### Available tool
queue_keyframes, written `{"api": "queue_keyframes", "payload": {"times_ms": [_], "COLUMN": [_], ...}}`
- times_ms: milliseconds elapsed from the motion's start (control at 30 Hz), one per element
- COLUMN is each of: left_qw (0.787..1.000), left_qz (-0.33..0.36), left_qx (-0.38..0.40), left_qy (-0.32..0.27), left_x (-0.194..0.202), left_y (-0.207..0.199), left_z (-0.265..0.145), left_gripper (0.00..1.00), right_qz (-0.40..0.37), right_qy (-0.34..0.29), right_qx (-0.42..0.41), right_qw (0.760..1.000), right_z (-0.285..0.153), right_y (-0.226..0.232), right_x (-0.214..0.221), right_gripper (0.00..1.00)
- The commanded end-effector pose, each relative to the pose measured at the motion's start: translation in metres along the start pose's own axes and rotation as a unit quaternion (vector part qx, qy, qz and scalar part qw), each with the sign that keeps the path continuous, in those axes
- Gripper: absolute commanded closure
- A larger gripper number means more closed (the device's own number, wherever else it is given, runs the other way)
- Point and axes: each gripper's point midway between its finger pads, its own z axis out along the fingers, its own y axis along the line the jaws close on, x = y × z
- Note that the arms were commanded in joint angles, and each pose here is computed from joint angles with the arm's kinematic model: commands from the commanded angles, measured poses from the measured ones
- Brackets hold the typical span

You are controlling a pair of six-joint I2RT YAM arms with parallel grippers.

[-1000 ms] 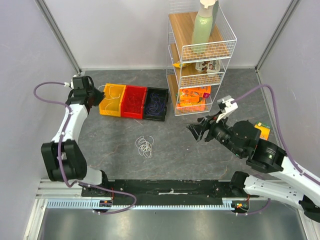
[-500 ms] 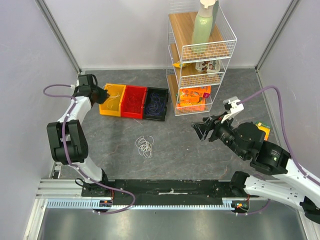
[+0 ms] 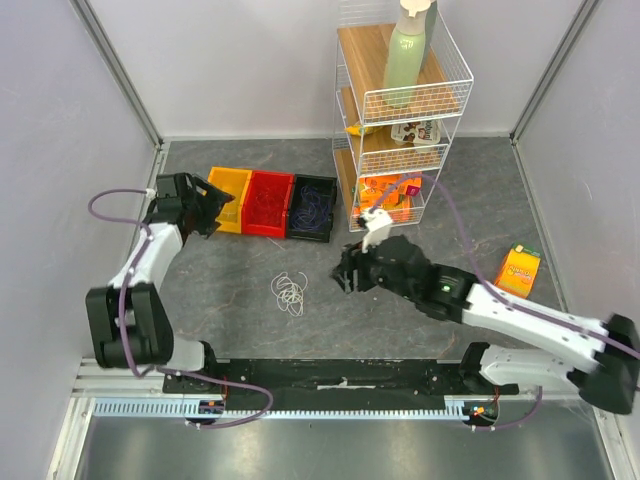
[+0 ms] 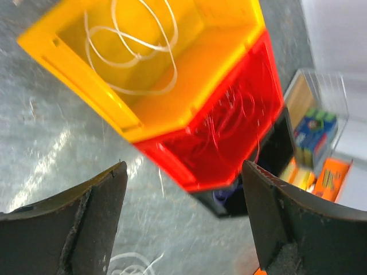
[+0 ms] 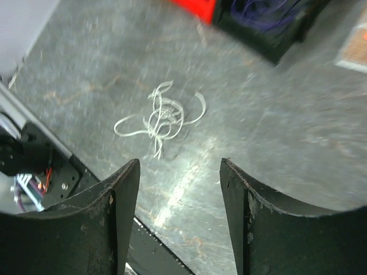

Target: Untangle the cables

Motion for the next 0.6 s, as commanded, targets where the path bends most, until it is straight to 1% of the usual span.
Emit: {"api": "queue_keyframes", "payload": {"times_ms": [0,100,167,233,333,400,467,533,567], "left_qw": [0.991,0.976,0.961,0.951,0.939,0.934,0.931,0.922,0.921], "left_qz": [0.126,0.207,0.251,0.274,0.292,0.296,0.297,0.296,0.293], "left_qx": [0.050,0.056,0.061,0.063,0.102,0.123,0.141,0.175,0.178], "left_qy": [-0.001,0.048,0.095,0.129,0.149,0.155,0.161,0.177,0.186], "left_x": [0.036,0.103,0.149,0.178,0.201,0.206,0.210,0.218,0.222], "left_y": [-0.008,0.010,0.027,0.038,0.035,0.034,0.034,0.030,0.033], "left_z": [-0.044,-0.059,-0.065,-0.074,-0.088,-0.095,-0.103,-0.110,-0.111], "left_gripper": [0.14,0.21,0.27,0.28,0.27,0.25,0.23,0.22,0.22], "right_qz": [0.042,0.045,0.048,0.048,0.041,0.039,0.039,0.034,0.032], "right_qy": [0.046,0.081,0.084,0.092,0.107,0.114,0.114,0.113,0.112], "right_qx": [-0.107,-0.129,-0.140,-0.144,-0.151,-0.158,-0.166,-0.184,-0.193], "right_qw": [0.992,0.987,0.985,0.984,0.982,0.980,0.979,0.976,0.974], "right_z": [0.039,0.063,0.075,0.087,0.099,0.103,0.106,0.108,0.109], "right_y": [0.046,0.056,0.063,0.065,0.069,0.070,0.069,0.072,0.073], "right_x": [0.032,0.058,0.062,0.069,0.078,0.087,0.096,0.103,0.106], "right_gripper": [0.36,0.37,0.37,0.37,0.39,0.43,0.44,0.44,0.44]}}
